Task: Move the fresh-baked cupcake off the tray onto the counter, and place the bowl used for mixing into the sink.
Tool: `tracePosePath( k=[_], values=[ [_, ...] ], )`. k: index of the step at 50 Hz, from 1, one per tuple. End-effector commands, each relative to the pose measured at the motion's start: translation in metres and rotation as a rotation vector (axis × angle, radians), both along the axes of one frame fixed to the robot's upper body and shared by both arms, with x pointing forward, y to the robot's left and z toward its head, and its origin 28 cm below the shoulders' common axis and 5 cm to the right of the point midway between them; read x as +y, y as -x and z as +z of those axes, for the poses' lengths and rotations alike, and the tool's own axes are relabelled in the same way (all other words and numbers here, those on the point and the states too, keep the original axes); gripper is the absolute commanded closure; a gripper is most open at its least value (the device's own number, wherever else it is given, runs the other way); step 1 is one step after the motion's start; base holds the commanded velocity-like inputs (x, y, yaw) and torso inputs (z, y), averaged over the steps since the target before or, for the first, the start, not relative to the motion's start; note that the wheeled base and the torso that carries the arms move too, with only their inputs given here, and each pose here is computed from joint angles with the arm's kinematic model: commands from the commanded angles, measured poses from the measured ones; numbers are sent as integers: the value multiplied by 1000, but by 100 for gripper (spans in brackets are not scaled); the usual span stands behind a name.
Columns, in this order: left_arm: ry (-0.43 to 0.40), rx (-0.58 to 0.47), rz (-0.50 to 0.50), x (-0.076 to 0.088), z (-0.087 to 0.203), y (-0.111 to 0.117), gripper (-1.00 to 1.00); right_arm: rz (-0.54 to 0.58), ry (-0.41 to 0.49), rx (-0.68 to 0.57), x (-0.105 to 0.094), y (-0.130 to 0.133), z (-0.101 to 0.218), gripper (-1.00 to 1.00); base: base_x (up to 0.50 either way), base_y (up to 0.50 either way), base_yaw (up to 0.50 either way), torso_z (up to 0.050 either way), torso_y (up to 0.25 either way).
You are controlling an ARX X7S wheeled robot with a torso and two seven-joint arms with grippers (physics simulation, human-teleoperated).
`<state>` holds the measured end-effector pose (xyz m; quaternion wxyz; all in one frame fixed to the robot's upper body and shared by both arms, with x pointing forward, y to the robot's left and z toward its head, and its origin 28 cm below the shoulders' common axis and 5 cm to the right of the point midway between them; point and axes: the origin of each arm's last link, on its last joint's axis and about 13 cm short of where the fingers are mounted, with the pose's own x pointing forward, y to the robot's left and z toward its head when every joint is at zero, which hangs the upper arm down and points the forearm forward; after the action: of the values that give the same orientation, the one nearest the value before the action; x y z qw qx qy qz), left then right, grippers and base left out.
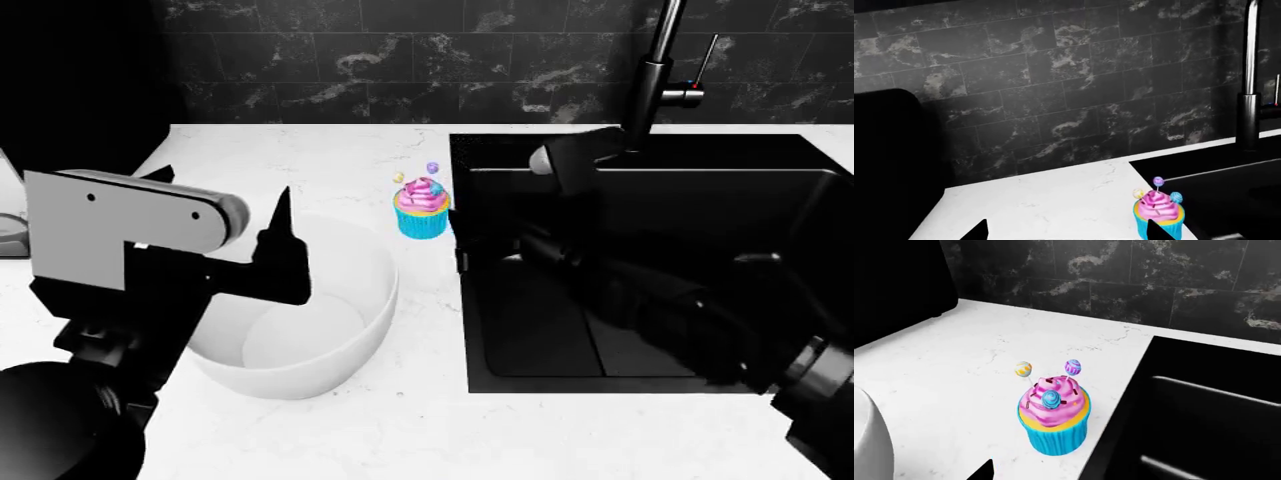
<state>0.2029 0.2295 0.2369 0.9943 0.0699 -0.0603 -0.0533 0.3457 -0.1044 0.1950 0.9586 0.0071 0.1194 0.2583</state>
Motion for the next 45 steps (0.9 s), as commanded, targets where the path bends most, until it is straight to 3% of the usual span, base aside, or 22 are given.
tracePosePath(
  k=[1, 13, 19, 23, 25, 27, 28, 32, 33, 35, 45],
  values=[
    [-54, 20, -28, -4, 13, 13, -100, -63, -10, -96, -21, 52, 22, -100, 0, 0, 0, 0, 0],
    [-140, 101, -99, -16, 33, 35, -100, -149, -132, -220, -39, 104, 39, -100, 0, 0, 0, 0, 0],
    [-189, 134, -139, -23, 50, 52, -100, -171, -203, -284, -40, 115, 39, -100, 0, 0, 0, 0, 0],
    [-194, 137, -148, -25, 56, 58, -100, -195, -187, -300, -40, 115, 37, -100, 0, 0, 0, 0, 0],
    [-225, 261, -262, -30, 59, 66, -100, -202, -165, -390, -38, 127, 37, -100, 0, 0, 0, 0, 0],
    [-255, 296, -297, -32, 58, 68, -100, -193, -194, -383, -37, 128, 38, -100, 0, 0, 0, 0, 0],
    [-250, 285, -267, -32, 61, 65, -100, -195, -225, -407, -34, 130, 40, -100, 0, 0, 0, 0, 0],
    [-257, 329, -312, -34, 64, 62, -100, -163, -259, -430, -29, 136, 45, -100, 0, 0, 0, 0, 0],
    [-298, 348, -320, -34, 65, 59, -100, -163, -274, -444, -27, 140, 47, -100, 0, 0, 0, 0, 0],
    [-323, 366, -317, -35, 67, 51, -100, -176, -261, -501, -24, 152, 45, -100, 0, 0, 0, 0, 0],
    [-350, 513, -325, -40, 72, 46, -100, -163, -272, -544, -20, 166, 48, -100, 0, 0, 0, 0, 0]
  ],
)
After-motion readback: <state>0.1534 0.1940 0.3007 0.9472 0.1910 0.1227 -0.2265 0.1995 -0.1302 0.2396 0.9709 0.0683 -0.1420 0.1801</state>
